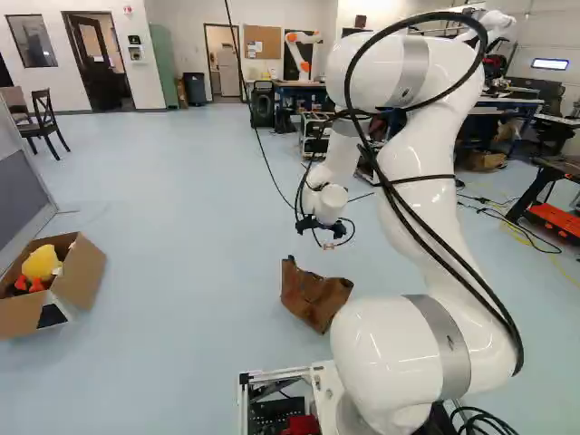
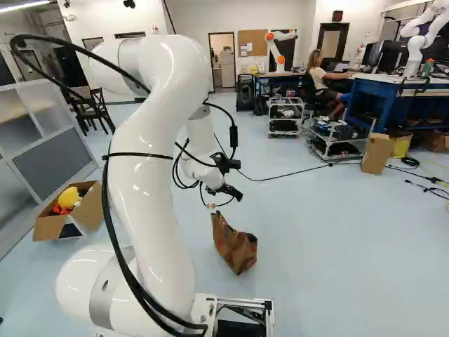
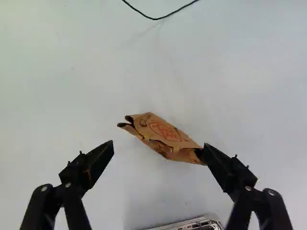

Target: Pick up the grocery bag from the ground

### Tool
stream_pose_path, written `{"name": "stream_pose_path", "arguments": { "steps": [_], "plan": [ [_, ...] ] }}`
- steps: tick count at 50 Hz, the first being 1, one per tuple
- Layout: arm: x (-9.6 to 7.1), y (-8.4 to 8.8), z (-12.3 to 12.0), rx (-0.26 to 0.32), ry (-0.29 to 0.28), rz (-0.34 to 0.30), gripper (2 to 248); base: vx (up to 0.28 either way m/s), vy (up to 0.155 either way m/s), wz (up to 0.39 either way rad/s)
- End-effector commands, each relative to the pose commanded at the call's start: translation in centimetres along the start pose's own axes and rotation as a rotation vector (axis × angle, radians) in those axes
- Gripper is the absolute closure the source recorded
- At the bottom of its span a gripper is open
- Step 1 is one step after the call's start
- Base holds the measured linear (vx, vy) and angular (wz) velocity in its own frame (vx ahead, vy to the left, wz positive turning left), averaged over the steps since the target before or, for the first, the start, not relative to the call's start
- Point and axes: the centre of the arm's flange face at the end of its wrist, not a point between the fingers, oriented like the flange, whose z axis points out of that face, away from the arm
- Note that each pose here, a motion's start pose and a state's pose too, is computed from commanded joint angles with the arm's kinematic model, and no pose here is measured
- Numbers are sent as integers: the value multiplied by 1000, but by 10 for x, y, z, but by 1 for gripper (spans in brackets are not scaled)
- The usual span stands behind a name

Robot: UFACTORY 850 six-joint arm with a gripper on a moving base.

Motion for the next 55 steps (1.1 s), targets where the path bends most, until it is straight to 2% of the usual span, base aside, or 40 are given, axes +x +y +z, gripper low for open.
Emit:
{"name": "stream_pose_path", "arguments": {
  "steps": [23,55],
  "plan": [
    [-3,-1,35,-6,-30,0,3,0,0,0],
    [-17,1,78,-16,-76,0,3,0,0,0]
  ]
}}
